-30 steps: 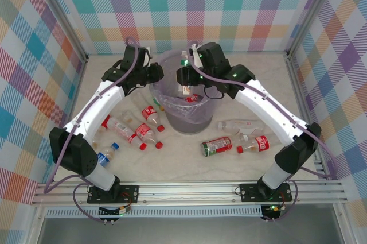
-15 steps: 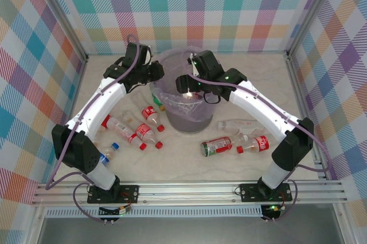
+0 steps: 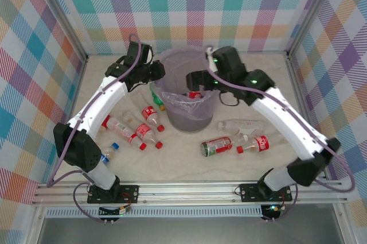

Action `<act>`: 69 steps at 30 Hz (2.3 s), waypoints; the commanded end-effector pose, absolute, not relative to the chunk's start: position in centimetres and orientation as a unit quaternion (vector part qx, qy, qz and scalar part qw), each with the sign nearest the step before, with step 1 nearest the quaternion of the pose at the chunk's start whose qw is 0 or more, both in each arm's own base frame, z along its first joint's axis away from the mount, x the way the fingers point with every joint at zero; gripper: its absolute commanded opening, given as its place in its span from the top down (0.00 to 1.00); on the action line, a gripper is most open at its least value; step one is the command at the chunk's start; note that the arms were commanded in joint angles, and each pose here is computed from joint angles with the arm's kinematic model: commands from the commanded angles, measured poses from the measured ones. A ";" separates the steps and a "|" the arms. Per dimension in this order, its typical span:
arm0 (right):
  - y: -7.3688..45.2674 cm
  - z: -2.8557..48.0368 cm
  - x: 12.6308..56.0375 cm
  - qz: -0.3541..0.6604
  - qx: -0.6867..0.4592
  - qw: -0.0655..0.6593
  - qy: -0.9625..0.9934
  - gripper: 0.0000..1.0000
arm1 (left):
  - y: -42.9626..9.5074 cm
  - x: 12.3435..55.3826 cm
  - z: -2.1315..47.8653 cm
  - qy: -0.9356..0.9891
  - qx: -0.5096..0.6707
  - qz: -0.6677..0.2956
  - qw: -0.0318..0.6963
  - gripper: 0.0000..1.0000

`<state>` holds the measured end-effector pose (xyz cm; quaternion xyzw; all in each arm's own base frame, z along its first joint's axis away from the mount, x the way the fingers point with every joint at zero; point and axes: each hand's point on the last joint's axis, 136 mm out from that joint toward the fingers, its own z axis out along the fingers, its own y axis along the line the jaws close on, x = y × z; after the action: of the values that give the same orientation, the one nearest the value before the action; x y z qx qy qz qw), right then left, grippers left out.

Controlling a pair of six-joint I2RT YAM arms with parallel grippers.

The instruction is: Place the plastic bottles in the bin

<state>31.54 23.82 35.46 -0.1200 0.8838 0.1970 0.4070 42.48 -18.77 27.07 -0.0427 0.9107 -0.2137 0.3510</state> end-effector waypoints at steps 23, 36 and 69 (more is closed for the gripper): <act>0.0 16.8 17.9 0.047 0.356 0.262 0.896 0.13 | -16.7 39.0 31.6 0.911 0.022 -0.167 0.377 0.04; -2.0 10.7 17.4 0.054 0.450 0.232 0.861 0.12 | -16.2 37.5 30.8 0.908 0.040 -0.169 0.381 0.04; -2.2 4.2 20.5 0.153 0.485 0.197 0.838 0.19 | -17.1 38.0 28.1 0.919 0.039 -0.193 0.342 0.09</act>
<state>19.85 -1.89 4.35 0.4933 0.8366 0.1519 0.1835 37.84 -17.24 28.85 0.0413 0.9164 -0.1908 0.3494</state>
